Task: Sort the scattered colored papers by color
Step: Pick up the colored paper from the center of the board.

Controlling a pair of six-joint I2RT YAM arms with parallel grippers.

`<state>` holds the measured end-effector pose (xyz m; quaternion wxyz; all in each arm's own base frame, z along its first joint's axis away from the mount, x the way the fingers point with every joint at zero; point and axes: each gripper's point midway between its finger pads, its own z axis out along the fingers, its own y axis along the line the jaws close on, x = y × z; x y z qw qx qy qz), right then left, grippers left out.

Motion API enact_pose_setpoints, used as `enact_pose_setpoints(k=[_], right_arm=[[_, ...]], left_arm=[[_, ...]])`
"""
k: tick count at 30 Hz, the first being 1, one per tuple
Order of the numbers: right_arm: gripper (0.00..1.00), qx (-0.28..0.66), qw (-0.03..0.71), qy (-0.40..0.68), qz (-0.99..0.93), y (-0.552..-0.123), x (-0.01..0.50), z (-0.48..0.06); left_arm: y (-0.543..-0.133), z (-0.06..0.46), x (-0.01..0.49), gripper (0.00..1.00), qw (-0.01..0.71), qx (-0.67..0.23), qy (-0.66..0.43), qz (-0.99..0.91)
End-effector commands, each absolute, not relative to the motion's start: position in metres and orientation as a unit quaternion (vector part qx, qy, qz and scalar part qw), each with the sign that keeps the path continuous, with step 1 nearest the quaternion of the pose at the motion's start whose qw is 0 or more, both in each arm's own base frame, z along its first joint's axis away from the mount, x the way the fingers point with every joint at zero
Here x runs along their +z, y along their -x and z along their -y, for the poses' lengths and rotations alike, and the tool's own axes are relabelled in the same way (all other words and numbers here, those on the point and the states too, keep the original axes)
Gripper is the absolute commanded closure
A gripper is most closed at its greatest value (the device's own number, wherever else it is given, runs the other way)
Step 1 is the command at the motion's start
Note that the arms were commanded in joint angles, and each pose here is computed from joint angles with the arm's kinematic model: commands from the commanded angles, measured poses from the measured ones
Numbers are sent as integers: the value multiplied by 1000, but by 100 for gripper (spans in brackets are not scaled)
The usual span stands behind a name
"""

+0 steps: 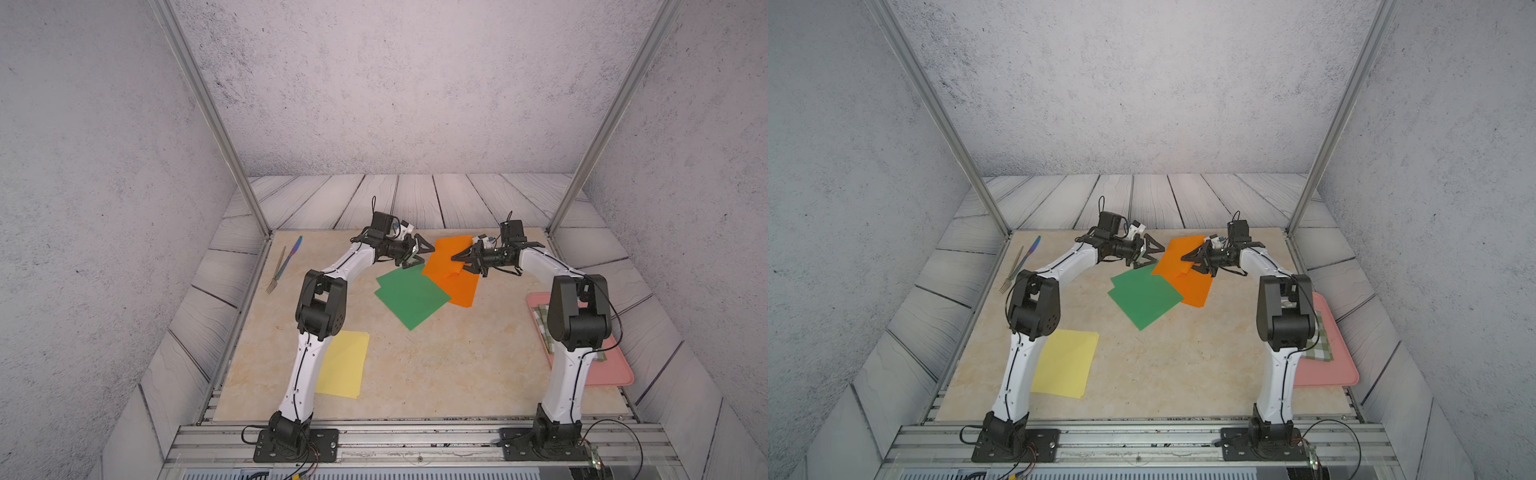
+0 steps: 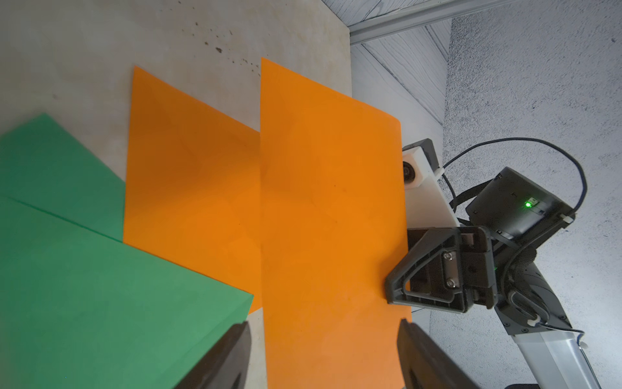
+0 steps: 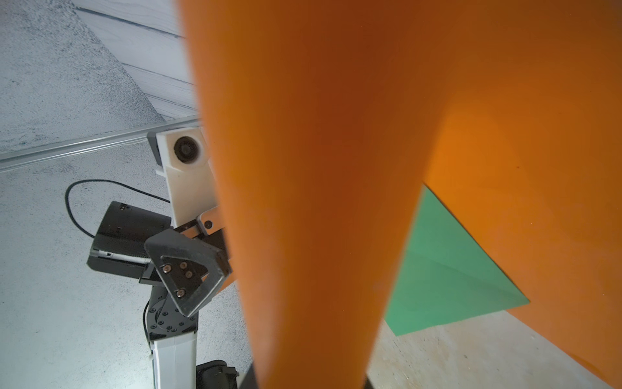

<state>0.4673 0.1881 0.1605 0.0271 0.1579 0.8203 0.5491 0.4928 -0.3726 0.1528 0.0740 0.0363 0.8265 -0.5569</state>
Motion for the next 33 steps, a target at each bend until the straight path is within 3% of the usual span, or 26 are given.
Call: enact_pose_setpoints(k=[1, 9, 21, 25, 33], right_arm=[[73, 569, 49, -127, -811, -456, 199, -195], [73, 573, 43, -116, -810, -449, 204, -204], [72, 579, 29, -98, -809, -439, 205, -219], [72, 575, 27, -97, -812, -436, 201, -218], [72, 564, 17, -97, -820, -429, 191, -216]], left_arm=[[-486, 376, 152, 26, 65, -559, -46, -825], [-482, 379, 142, 26, 52, -558, -44, -827], [-476, 381, 149, 34, 45, -571, -46, -818], [-474, 380, 149, 40, 46, -572, -45, -817], [-471, 378, 158, 65, 53, -574, -51, -816]])
